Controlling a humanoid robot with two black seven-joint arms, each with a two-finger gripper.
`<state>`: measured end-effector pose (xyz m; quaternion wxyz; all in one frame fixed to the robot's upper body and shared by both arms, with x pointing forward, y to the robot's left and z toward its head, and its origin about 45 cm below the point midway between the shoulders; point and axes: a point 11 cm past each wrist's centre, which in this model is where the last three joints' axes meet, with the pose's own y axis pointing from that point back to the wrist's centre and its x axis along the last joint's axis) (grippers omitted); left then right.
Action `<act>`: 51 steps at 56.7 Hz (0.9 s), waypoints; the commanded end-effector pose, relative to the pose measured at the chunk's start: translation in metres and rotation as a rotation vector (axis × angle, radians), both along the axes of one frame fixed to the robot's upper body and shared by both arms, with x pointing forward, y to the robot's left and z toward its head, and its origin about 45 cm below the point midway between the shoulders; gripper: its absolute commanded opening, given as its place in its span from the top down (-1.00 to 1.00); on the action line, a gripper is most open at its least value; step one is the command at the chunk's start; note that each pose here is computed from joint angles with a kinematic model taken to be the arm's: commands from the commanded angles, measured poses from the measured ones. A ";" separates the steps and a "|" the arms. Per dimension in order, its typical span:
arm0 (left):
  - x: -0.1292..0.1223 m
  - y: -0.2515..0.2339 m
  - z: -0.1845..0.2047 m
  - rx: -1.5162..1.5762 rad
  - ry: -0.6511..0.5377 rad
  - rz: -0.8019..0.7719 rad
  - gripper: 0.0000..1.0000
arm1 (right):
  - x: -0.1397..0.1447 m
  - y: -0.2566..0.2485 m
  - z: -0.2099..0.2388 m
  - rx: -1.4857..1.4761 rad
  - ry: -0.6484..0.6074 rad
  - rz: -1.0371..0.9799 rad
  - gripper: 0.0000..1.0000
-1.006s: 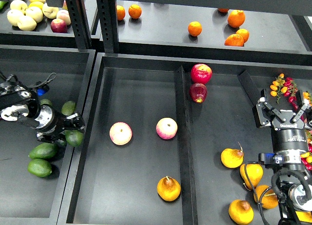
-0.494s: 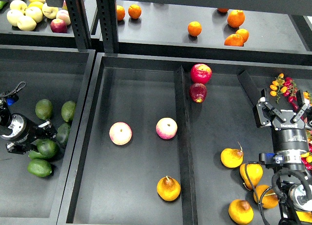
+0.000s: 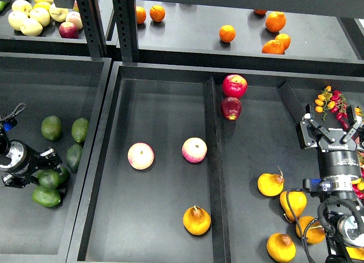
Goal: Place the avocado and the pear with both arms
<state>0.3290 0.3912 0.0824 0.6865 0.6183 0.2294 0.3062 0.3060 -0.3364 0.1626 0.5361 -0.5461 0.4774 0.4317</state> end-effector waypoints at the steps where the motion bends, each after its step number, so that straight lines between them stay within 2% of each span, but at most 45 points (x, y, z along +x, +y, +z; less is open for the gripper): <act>1: -0.004 0.000 -0.003 -0.004 0.009 0.005 0.29 | 0.000 0.000 0.000 0.000 0.001 0.001 -1.00; 18: -0.011 0.001 -0.010 -0.003 0.027 0.009 0.09 | -0.001 0.000 0.000 0.002 -0.001 0.000 -1.00; 31: -0.010 0.003 -0.009 0.003 0.024 0.007 -0.21 | -0.001 0.000 0.000 0.000 -0.001 0.000 -1.00; 51: -0.009 0.005 -0.007 0.006 0.021 0.007 -0.48 | -0.001 -0.002 0.001 -0.006 -0.001 0.000 -1.00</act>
